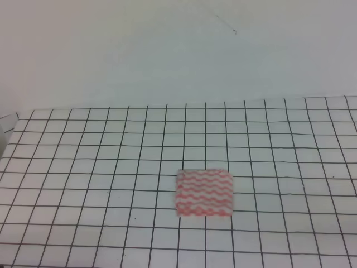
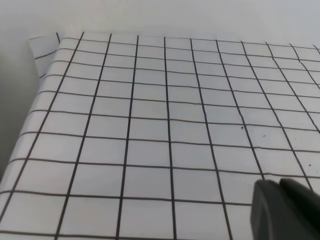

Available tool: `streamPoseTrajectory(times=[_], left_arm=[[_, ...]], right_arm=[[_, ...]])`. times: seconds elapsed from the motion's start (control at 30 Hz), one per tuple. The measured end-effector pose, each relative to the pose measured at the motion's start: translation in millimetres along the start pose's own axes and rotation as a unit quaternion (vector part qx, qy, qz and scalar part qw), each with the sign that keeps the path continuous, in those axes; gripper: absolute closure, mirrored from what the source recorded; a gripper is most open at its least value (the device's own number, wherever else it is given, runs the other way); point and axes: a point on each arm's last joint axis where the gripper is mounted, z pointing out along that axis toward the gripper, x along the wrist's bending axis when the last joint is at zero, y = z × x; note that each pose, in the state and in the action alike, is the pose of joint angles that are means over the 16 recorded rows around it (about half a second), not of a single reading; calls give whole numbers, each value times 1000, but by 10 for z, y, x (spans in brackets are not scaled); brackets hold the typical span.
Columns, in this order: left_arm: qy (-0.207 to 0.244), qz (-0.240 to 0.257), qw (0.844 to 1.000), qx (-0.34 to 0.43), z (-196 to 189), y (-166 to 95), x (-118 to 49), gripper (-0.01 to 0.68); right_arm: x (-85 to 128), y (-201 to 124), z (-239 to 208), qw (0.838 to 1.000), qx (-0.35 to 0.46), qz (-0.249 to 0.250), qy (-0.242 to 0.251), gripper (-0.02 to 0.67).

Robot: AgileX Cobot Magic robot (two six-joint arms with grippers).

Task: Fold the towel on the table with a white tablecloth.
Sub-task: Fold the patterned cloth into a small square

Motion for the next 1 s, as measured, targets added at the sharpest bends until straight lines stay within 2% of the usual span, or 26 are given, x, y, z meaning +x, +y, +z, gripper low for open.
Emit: streamPoseTrajectory(times=[0.2,0.4,0.77,1.0], left_arm=[[0,0,1000,0,0,0,0,675],[0,1,1000,0,0,0,0,675],[0,3,1000,0,1,1,0,675],[0,2,1000,-1,1,3,0,675]], right_arm=[[-11,-396,49,1000,-5,4,-25,650],[-39,-613,98,999,4,2,-45,650],[-111,-683,82,996,-1,-4,-92,650],[-130,-681,68,995,-6,-5,-104,650]])
